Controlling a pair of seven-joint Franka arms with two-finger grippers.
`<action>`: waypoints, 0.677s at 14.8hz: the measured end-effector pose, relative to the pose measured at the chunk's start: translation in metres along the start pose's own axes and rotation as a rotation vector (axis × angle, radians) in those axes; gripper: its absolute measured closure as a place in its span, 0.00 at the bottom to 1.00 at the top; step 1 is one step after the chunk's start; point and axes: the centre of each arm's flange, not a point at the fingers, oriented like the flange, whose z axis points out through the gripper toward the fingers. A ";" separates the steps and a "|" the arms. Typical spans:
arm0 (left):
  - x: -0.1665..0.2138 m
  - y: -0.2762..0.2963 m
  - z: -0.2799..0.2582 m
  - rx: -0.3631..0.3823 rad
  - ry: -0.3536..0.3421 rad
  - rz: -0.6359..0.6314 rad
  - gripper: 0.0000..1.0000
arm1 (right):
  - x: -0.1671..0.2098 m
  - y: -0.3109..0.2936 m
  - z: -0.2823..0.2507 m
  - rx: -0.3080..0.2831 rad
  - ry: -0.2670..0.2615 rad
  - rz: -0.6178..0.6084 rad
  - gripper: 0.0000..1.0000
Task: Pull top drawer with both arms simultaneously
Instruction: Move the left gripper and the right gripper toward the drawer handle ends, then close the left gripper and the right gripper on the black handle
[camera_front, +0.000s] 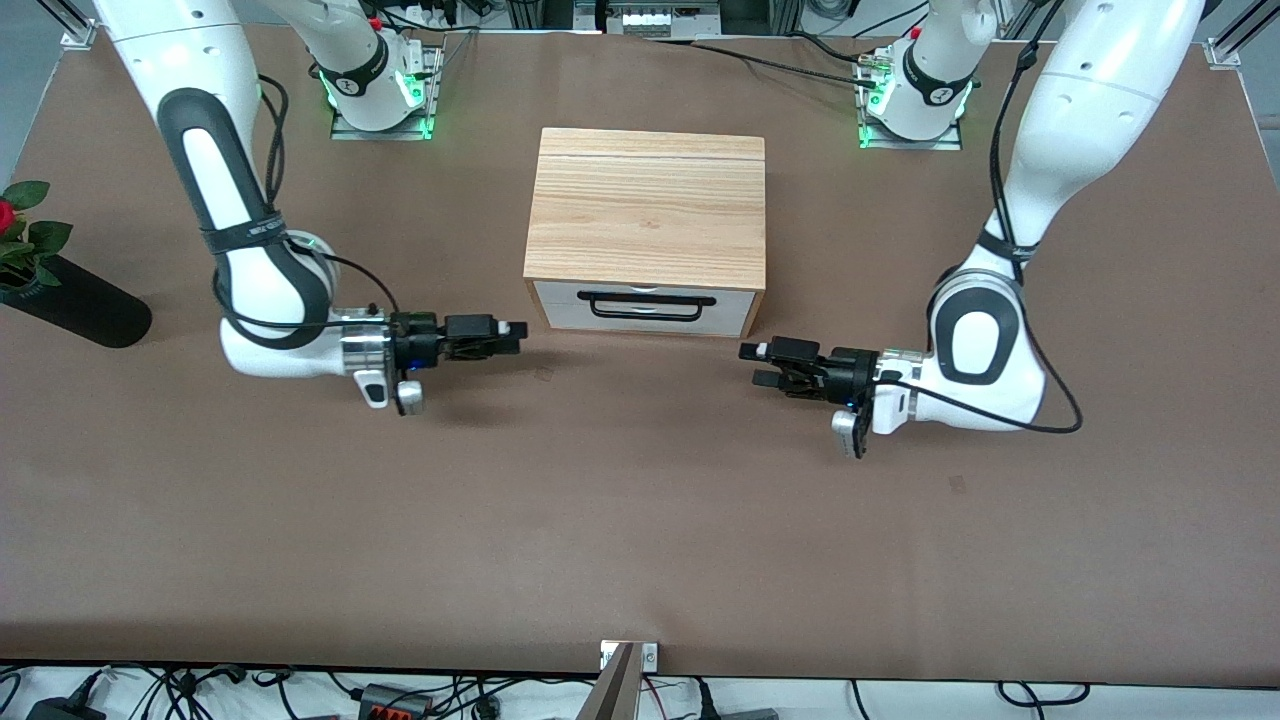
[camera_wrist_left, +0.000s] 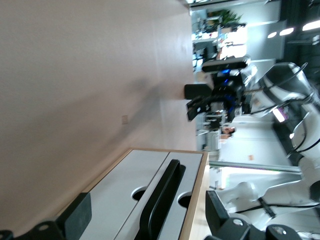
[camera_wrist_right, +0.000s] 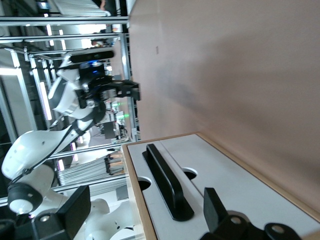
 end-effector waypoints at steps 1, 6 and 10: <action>-0.005 -0.005 0.011 -0.042 0.008 -0.015 0.00 | -0.006 0.003 0.013 0.013 -0.009 -0.012 0.00; -0.038 -0.022 0.056 -0.186 0.030 -0.107 0.04 | -0.035 0.022 0.085 0.093 -0.019 -0.014 0.00; -0.056 -0.032 0.066 -0.220 -0.002 -0.149 0.11 | -0.045 0.048 0.122 0.159 0.032 -0.023 0.05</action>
